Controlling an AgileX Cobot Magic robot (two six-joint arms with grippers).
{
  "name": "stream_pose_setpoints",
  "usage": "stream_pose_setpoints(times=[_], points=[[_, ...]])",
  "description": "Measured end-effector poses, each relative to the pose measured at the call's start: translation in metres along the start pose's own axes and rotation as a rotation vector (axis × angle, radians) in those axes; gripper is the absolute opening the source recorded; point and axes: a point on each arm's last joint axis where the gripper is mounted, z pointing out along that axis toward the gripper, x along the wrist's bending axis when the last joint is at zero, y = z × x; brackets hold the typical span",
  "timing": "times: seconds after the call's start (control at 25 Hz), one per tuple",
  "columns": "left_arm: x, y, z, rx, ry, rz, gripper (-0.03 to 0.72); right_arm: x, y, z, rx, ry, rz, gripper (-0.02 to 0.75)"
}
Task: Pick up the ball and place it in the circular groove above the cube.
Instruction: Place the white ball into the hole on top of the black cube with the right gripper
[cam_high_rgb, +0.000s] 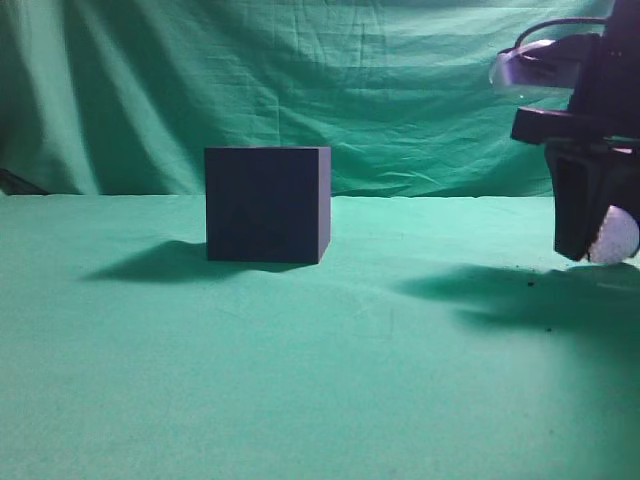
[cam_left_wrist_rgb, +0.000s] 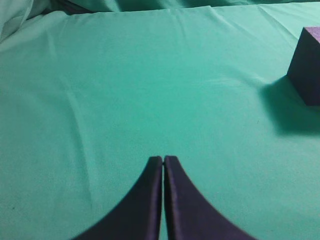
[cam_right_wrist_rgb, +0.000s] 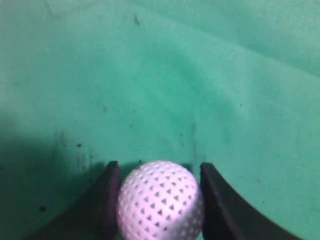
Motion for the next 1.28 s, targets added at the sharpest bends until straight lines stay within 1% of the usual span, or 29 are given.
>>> stream_pose_setpoints(times=[0.16, 0.28, 0.44, 0.56, 0.68, 0.76, 0.84, 0.92, 1.08, 1.28], points=[[0.0, 0.0, 0.0, 0.0, 0.0, 0.0, 0.0, 0.005, 0.018, -0.019, -0.012, 0.012, -0.008, 0.309], [0.0, 0.0, 0.0, 0.0, 0.0, 0.0, 0.0, 0.022, 0.042, -0.05, -0.092, 0.036, -0.05, 0.309], [0.0, 0.0, 0.0, 0.0, 0.0, 0.0, 0.0, 0.068, 0.067, -0.089, -0.236, 0.076, -0.182, 0.309], [0.0, 0.0, 0.0, 0.0, 0.0, 0.0, 0.0, 0.111, 0.076, -0.106, -0.322, 0.118, -0.286, 0.309], [0.0, 0.0, 0.0, 0.0, 0.0, 0.0, 0.0, 0.146, 0.081, -0.106, -0.378, 0.152, -0.36, 0.309], [0.0, 0.0, 0.0, 0.0, 0.0, 0.0, 0.0, 0.161, 0.083, -0.097, -0.379, 0.165, -0.391, 0.309], [0.0, 0.0, 0.0, 0.0, 0.0, 0.0, 0.0, 0.17, 0.086, -0.084, -0.361, 0.169, -0.406, 0.309], [0.0, 0.0, 0.0, 0.0, 0.0, 0.0, 0.0, 0.173, 0.088, -0.071, -0.341, 0.165, -0.416, 0.309], [0.0, 0.0, 0.0, 0.0, 0.0, 0.0, 0.0, 0.172, 0.091, -0.055, -0.311, 0.135, -0.435, 0.309], [0.0, 0.0, 0.0, 0.0, 0.0, 0.0, 0.0, 0.17, 0.095, -0.049, -0.327, 0.095, -0.465, 0.309]])
